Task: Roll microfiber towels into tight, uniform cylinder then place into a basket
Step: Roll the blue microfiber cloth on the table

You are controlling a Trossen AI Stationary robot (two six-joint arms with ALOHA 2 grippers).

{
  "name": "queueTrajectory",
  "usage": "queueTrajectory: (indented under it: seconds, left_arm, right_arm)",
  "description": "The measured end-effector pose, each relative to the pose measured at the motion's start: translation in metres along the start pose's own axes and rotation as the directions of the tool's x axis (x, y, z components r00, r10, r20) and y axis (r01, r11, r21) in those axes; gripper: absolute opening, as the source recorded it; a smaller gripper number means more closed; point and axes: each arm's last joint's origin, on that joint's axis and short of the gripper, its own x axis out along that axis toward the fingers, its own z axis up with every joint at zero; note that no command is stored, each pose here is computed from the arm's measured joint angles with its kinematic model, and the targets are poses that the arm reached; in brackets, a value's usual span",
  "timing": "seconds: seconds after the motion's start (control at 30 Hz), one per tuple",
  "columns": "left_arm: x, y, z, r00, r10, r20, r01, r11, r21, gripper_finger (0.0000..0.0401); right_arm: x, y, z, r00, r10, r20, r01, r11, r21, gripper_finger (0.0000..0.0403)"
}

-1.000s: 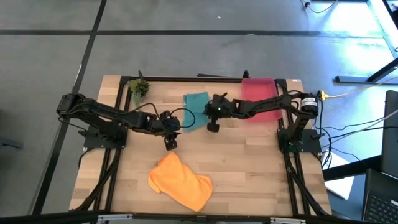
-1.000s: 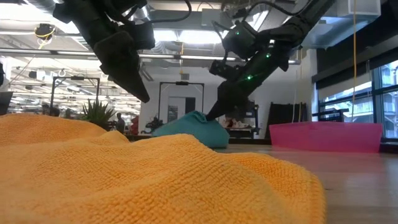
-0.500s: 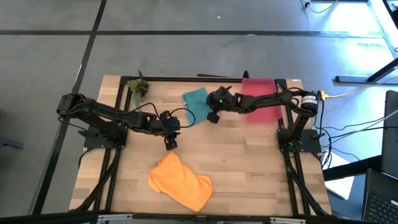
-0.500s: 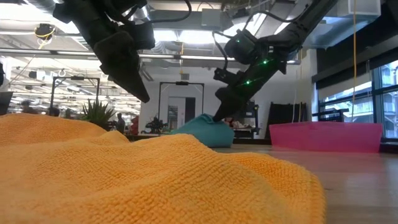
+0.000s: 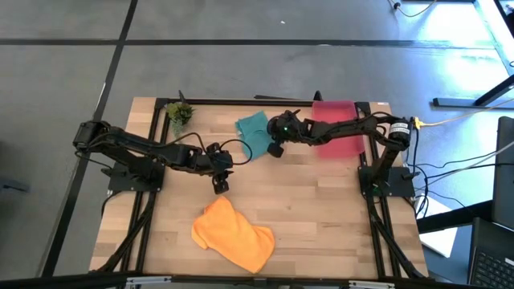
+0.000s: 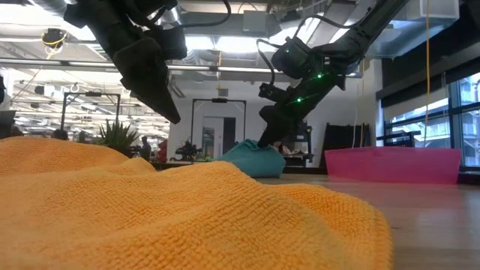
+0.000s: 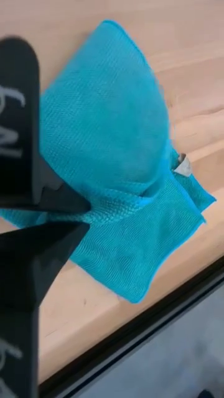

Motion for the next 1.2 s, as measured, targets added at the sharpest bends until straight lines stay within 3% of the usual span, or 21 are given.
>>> queueTrajectory:
  seconds: [0.4, 0.63, 0.93, 1.2]
  left_arm:
    - [0.0, 0.0, 0.0, 1.0, 0.0, 0.0, 0.0, 1.0, 0.0, 0.008]
    - [0.0, 0.0, 0.0, 1.0, 0.0, 0.0, 0.0, 1.0, 0.0, 0.008]
    - [0.0, 0.0, 0.0, 1.0, -0.001, 0.001, 0.001, 1.0, -0.005, 0.008]
    - [0.0, -0.002, 0.0, 1.0, -0.005, 0.0, 0.005, 1.0, -0.014, 0.008]
  right_arm:
    - [0.0, 0.0, 0.003, 1.0, -0.004, 0.025, 0.005, 1.0, -0.027, 0.0127]
    - [0.001, 0.007, -0.006, 0.984, 0.17, -0.049, -0.171, 0.985, -0.011, 0.013]
    - [0.024, 0.013, -0.031, 0.969, 0.175, -0.176, -0.171, 0.984, 0.042, 0.0131]
    - [0.019, 0.036, -0.033, 0.927, 0.311, -0.209, -0.266, 0.939, 0.217, 0.0131]
